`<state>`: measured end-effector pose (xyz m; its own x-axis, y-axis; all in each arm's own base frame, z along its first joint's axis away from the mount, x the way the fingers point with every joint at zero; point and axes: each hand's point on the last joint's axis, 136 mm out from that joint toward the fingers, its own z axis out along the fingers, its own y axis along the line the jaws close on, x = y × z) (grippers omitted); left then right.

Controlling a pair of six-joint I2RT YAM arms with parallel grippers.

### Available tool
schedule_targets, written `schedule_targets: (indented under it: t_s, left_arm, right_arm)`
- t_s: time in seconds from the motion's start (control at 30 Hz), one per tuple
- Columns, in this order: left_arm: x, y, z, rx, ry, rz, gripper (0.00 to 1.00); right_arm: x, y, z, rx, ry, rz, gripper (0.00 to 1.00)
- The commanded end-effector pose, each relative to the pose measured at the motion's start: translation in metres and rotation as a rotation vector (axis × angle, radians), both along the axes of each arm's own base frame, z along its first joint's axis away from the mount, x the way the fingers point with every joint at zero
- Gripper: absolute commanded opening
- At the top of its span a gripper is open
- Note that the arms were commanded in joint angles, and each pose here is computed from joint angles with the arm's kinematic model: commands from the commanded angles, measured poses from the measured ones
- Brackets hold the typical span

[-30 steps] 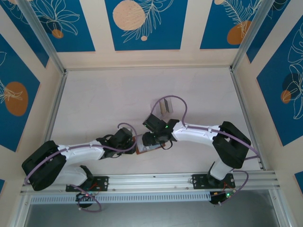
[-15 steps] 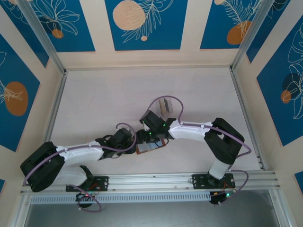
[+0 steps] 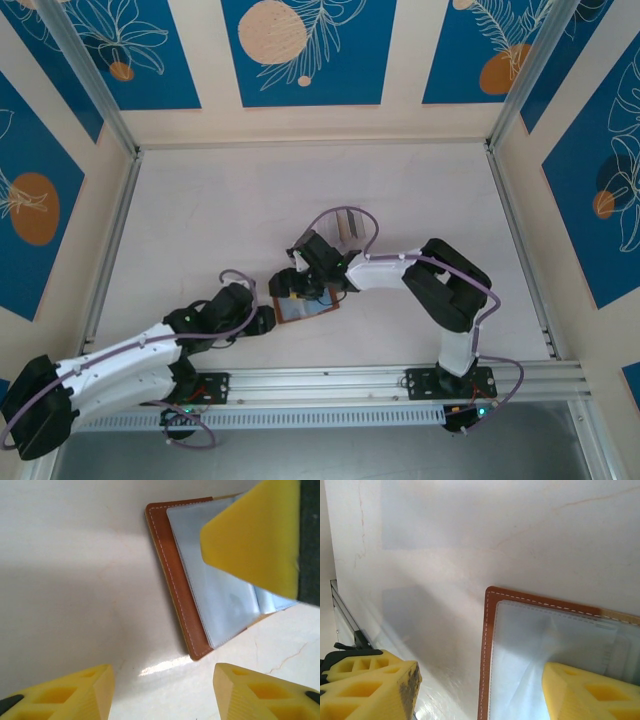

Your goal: Put the credit cards into the card holder

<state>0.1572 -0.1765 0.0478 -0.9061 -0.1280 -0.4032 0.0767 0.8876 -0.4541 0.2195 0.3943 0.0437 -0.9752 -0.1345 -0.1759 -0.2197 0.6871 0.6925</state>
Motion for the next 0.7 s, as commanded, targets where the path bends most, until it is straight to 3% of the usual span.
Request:
schedule_targets:
  t_s: [0.0, 0.37, 0.57, 0.67]
  left_arm:
    - [-0.004, 0.003, 0.006, 0.044, 0.014, -0.029, 0.58]
    - [0.032, -0.04, 0.026, 0.021, -0.012, -0.08, 0.59]
    - [0.046, -0.036, 0.017, 0.118, -0.002, -0.076, 0.57]
    - [0.05, -0.035, 0.014, 0.135, -0.01, -0.099, 0.57]
  right_arm:
    - [-0.002, -0.009, 0.009, -0.041, -0.043, -0.008, 0.68]
    - [0.012, -0.049, 0.079, -0.177, -0.184, 0.023, 0.68]
    - [0.059, -0.113, 0.107, -0.27, -0.249, -0.157, 0.6]
    - [0.089, -0.155, 0.114, -0.386, -0.291, -0.278, 0.52]
